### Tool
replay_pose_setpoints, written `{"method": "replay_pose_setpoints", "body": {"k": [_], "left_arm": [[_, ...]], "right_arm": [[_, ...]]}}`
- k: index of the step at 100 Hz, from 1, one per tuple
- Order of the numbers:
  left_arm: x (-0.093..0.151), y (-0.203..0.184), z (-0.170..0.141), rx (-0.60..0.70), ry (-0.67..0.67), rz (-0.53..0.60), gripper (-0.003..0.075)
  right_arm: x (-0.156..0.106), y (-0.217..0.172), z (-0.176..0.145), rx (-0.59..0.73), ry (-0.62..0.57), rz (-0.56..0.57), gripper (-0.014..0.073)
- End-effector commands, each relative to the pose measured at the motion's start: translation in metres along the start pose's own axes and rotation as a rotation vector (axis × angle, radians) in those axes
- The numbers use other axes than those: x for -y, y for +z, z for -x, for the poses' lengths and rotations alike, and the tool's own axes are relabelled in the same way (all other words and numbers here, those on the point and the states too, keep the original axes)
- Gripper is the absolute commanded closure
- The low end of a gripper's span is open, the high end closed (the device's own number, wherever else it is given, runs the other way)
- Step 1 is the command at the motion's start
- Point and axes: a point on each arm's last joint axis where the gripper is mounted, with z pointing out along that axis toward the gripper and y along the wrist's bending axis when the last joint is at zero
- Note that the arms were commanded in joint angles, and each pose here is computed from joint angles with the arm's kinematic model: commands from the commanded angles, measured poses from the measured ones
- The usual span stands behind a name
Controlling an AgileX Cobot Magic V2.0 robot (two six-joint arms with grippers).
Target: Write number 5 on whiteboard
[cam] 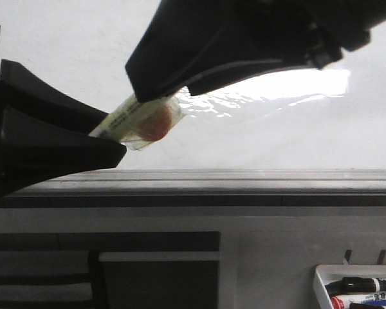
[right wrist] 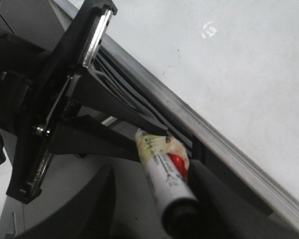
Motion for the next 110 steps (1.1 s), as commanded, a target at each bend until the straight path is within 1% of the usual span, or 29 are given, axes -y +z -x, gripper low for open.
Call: {"method": "replay_pose_setpoints", "body": {"k": [1, 11, 16, 23, 28, 30, 36, 41, 43, 45, 48, 51, 52, 54, 55, 58, 63, 75, 93, 98, 110], "left_arm": [[-0.006, 0.000, 0.014, 0.098, -0.019, 0.027, 0.0741], [-0.006, 0.000, 0.014, 0.098, -0.019, 0.027, 0.0741], [-0.006, 0.000, 0.014, 0.098, -0.019, 0.027, 0.0741], [-0.006, 0.000, 0.014, 0.105, -0.019, 0.027, 0.0741], [-0.006, 0.000, 0.015, 0.109, -0.019, 0.026, 0.0740], [-0.006, 0.000, 0.015, 0.109, -0.019, 0.026, 0.0739], [-0.006, 0.000, 0.015, 0.114, -0.043, 0.027, 0.0720], [-0.006, 0.000, 0.015, 0.118, -0.052, 0.028, 0.0666], [-0.006, 0.000, 0.015, 0.118, -0.056, 0.028, 0.0633], [-0.006, 0.000, 0.016, 0.121, -0.061, 0.027, 0.0580], [-0.006, 0.000, 0.016, 0.123, -0.061, 0.027, 0.0535], [-0.006, 0.000, 0.016, 0.123, -0.061, 0.027, 0.0454], [-0.006, 0.000, 0.016, 0.123, -0.061, 0.027, 0.0438], [-0.006, 0.000, 0.016, 0.123, -0.061, 0.027, 0.0374], [-0.007, 0.000, 0.016, 0.123, -0.063, 0.028, 0.0374], [-0.007, 0.000, 0.016, 0.124, -0.070, 0.032, 0.0307], [-0.008, -0.001, 0.016, 0.124, -0.088, 0.044, 0.0250], [-0.011, -0.009, 0.019, 0.128, -0.122, 0.101, 0.0251], [-0.013, -0.032, 0.023, 0.117, -0.167, 0.213, 0.0280], [-0.014, -0.040, 0.024, 0.113, -0.196, 0.255, 0.0288], [-0.022, -0.056, 0.026, 0.125, -0.342, 0.377, 0.0321]], "right_arm": [[-0.002, -0.001, 0.022, 0.112, -0.014, 0.005, 0.0300], [-0.002, 0.000, 0.022, 0.112, -0.014, 0.005, 0.0309], [-0.002, 0.000, 0.022, 0.112, -0.014, 0.005, 0.0349], [-0.002, 0.000, 0.020, 0.099, -0.014, 0.005, 0.0480], [-0.002, 0.000, 0.020, 0.090, -0.014, 0.005, 0.0624], [-0.002, 0.000, 0.020, 0.089, -0.014, 0.005, 0.0659], [-0.002, 0.000, 0.020, 0.091, -0.009, 0.006, 0.0657], [-0.002, 0.000, 0.020, 0.096, -0.020, 0.004, 0.0657], [-0.002, 0.000, 0.020, 0.098, -0.026, 0.003, 0.0657], [-0.002, 0.000, 0.020, 0.098, -0.038, 0.000, 0.0657], [-0.002, 0.000, 0.020, 0.098, -0.052, -0.002, 0.0657], [-0.002, 0.000, 0.020, 0.098, -0.057, -0.003, 0.0657], [-0.002, 0.000, 0.020, 0.098, -0.057, -0.003, 0.0657], [-0.002, 0.000, 0.020, 0.096, -0.057, -0.003, 0.0657], [-0.002, 0.000, 0.020, 0.096, -0.057, -0.003, 0.0657], [-0.002, 0.000, 0.020, 0.093, -0.057, -0.003, 0.0657], [-0.001, 0.000, 0.019, 0.087, -0.056, -0.005, 0.0657], [0.005, 0.000, 0.021, 0.083, -0.023, -0.027, 0.0657], [0.022, -0.009, 0.042, 0.114, 0.011, -0.090, 0.0657], [0.029, -0.012, 0.049, 0.133, 0.023, -0.115, 0.0657], [0.043, -0.015, 0.064, 0.172, 0.039, -0.164, 0.0657]]}}
